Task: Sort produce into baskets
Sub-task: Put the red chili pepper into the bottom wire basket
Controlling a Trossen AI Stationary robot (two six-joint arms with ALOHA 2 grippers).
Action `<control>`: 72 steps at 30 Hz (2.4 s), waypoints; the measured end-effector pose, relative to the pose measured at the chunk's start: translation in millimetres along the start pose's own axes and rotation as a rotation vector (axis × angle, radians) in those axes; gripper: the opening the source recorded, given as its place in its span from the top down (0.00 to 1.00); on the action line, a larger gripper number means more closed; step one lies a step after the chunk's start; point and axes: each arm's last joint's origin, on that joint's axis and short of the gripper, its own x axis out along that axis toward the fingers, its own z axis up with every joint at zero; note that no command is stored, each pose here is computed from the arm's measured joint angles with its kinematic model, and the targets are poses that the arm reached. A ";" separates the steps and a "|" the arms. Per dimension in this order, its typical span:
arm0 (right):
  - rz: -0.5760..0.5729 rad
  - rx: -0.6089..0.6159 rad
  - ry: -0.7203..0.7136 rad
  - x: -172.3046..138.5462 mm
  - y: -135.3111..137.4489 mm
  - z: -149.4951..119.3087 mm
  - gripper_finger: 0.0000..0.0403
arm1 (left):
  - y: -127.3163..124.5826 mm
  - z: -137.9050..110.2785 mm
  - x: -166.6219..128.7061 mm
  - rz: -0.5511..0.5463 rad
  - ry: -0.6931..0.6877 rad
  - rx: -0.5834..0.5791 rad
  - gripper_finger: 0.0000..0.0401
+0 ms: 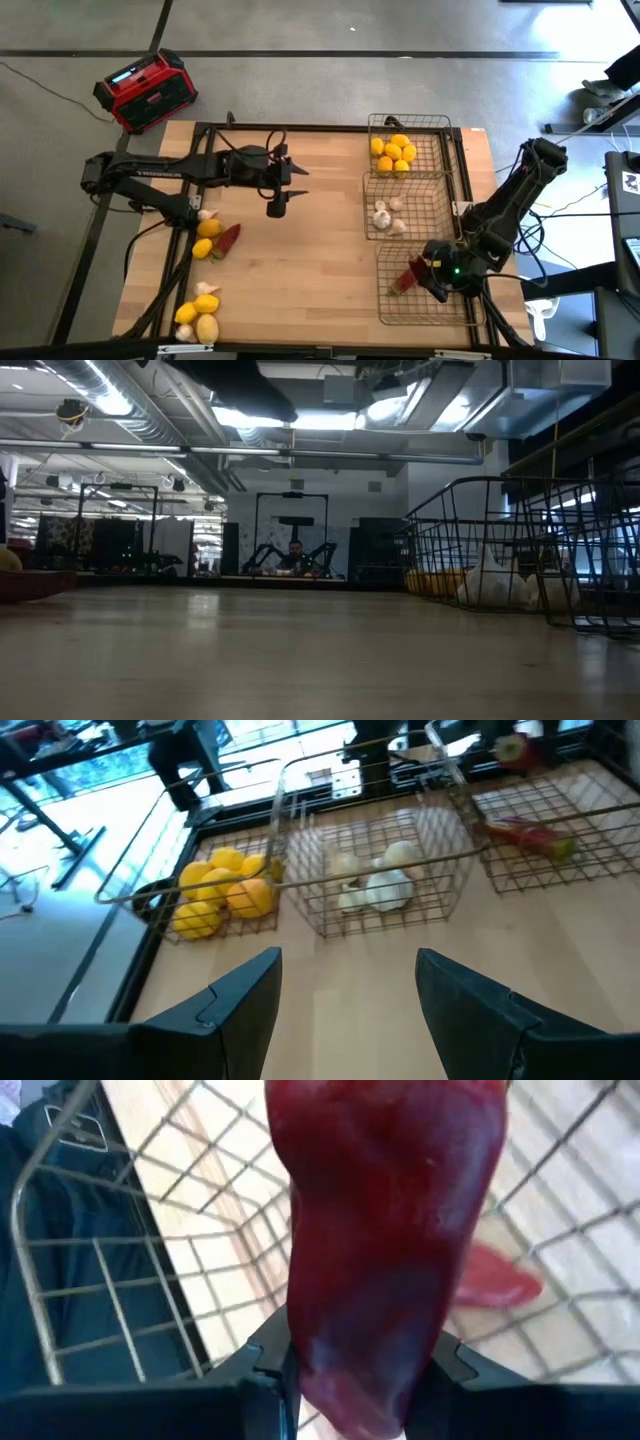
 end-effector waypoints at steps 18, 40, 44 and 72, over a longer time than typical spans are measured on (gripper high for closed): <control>-0.031 0.153 0.053 0.4 -3.1 -1.6 0.73 | 13.0 -3.7 0.3 0.043 0.012 -0.052 0.43; -0.041 0.254 0.110 -9.8 3.0 0.0 0.48 | 12.9 -3.7 0.3 0.042 0.012 -0.051 0.43; 0.087 0.273 0.034 -33.1 26.7 10.6 0.52 | 12.9 -3.6 0.3 0.042 0.012 -0.051 0.43; -0.526 -0.559 -0.791 -32.0 36.0 167.9 0.55 | -24.1 -49.9 -17.4 -0.048 0.599 -0.416 0.43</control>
